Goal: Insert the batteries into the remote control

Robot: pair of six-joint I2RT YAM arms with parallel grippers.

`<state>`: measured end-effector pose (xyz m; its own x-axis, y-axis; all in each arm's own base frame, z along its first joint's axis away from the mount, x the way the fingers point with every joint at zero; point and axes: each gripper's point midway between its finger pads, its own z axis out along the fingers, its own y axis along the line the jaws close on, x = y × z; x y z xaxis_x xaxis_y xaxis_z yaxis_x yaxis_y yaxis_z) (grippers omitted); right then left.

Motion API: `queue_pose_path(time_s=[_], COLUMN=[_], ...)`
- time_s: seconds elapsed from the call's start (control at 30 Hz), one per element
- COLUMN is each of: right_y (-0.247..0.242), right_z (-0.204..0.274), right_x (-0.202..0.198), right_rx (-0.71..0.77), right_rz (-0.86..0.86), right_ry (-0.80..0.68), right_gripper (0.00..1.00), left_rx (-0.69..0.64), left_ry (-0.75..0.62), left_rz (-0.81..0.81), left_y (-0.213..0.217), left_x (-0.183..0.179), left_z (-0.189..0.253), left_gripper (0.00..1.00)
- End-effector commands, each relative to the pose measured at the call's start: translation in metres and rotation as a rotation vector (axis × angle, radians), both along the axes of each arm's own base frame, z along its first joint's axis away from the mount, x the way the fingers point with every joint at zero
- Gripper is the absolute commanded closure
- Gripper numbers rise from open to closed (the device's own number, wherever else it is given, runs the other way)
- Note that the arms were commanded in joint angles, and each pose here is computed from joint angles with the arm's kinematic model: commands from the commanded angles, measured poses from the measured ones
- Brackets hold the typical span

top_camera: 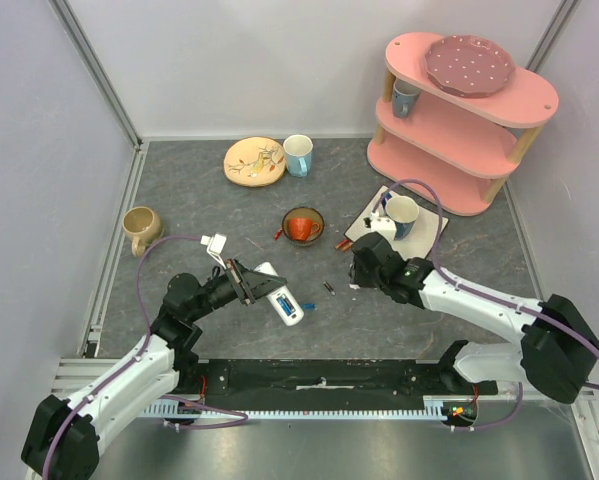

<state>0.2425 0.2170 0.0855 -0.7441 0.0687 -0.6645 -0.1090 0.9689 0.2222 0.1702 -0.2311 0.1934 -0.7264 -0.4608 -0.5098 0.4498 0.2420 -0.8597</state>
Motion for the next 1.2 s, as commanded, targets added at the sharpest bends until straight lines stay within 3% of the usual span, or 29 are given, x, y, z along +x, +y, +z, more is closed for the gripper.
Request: queue_pose_path(time_s=[0.0, 0.2, 0.3, 0.43, 0.73, 0.93, 1.17], right_y=[-0.012, -0.025, -0.045, -0.052, -0.025, -0.015, -0.008], right_z=[0.008, 0.002, -0.009, -0.014, -0.037, -0.043, -0.043], right_x=[0.007, 0.007, -0.003, -0.012, -0.017, -0.018, -0.015], right_rx=[0.160, 0.330, 0.343, 0.288, 0.259, 0.262, 0.243], right_rz=[-0.258, -0.571, -0.766, -0.871, -0.885, -0.867, -0.819], right_ry=[-0.014, 0.018, 0.030, 0.052, 0.118, 0.133, 0.138], right_gripper=[1.00, 1.00, 1.00, 0.98, 0.92, 0.80, 0.58], left_rx=[-0.033, -0.040, -0.037, -0.035, -0.041, -0.039, -0.040], left_ry=[-0.077, -0.073, -0.072, -0.068, -0.068, -0.066, -0.068], left_rz=[-0.009, -0.021, -0.019, -0.019, -0.027, -0.032, -0.036], left_y=[0.000, -0.002, -0.002, -0.002, -0.003, -0.003, -0.003], left_x=[0.000, -0.001, 0.000, 0.000, -0.001, -0.002, -0.003], left_z=[0.016, 0.015, 0.015, 0.013, 0.014, 0.012, 0.013], left_gripper=[0.98, 0.98, 0.98, 0.98, 0.98, 0.98, 0.98])
